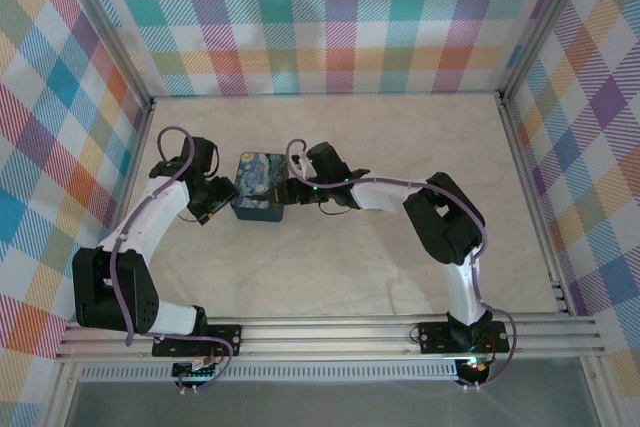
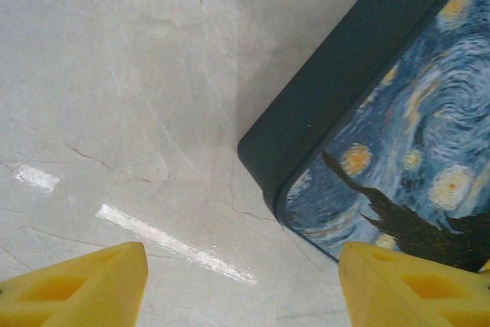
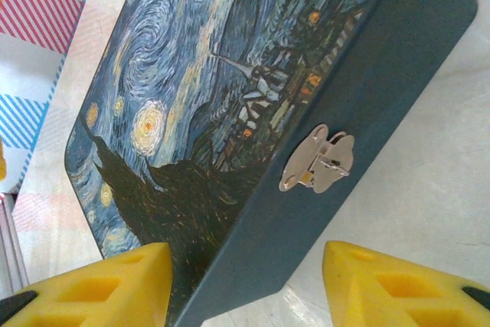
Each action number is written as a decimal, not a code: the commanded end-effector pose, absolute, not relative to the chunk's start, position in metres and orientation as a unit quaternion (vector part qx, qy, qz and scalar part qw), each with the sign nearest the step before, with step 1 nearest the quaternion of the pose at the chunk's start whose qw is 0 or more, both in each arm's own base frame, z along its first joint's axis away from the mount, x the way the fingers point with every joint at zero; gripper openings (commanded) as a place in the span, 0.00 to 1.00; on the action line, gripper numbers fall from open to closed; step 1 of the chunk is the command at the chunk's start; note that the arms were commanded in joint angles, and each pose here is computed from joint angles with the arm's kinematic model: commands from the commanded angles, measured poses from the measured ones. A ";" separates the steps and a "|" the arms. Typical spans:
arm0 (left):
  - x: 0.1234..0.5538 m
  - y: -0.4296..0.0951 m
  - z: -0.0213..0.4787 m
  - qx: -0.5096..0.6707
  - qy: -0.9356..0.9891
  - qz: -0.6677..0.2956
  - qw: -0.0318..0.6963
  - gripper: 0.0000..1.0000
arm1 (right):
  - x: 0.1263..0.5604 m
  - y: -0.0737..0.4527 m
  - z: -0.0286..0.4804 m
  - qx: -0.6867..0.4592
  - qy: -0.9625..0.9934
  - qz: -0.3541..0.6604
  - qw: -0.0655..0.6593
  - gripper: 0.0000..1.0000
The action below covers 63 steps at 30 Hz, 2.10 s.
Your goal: Unlock the padlock with the key
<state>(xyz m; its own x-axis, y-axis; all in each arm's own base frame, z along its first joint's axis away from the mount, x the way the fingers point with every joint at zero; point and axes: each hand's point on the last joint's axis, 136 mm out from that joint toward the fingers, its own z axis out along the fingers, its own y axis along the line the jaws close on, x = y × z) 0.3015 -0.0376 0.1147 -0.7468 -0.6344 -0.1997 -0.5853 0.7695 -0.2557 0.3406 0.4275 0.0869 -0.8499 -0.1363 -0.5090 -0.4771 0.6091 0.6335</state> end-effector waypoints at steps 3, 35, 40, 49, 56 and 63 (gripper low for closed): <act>0.304 -0.033 0.113 -0.337 0.927 -0.081 0.141 0.67 | 0.325 0.464 0.107 -0.175 0.844 0.462 0.208 0.52; 0.373 0.035 0.133 -0.171 0.841 0.123 0.498 0.98 | 0.382 0.005 0.124 0.056 0.871 0.005 0.489 1.00; 0.379 0.007 0.121 -0.095 0.822 0.063 0.557 1.00 | 0.403 -0.007 0.102 0.063 0.851 0.004 0.522 1.00; 0.389 -0.019 0.094 -0.020 0.826 0.009 0.563 1.00 | 0.396 0.012 0.092 0.011 0.825 0.045 0.563 1.00; 0.397 -0.015 0.081 -0.029 0.835 0.009 0.550 1.00 | 0.397 0.012 0.092 0.010 0.825 0.044 0.563 1.00; 0.397 -0.015 0.079 -0.028 0.838 0.003 0.545 1.00 | 0.397 0.012 0.092 0.011 0.824 0.043 0.564 1.00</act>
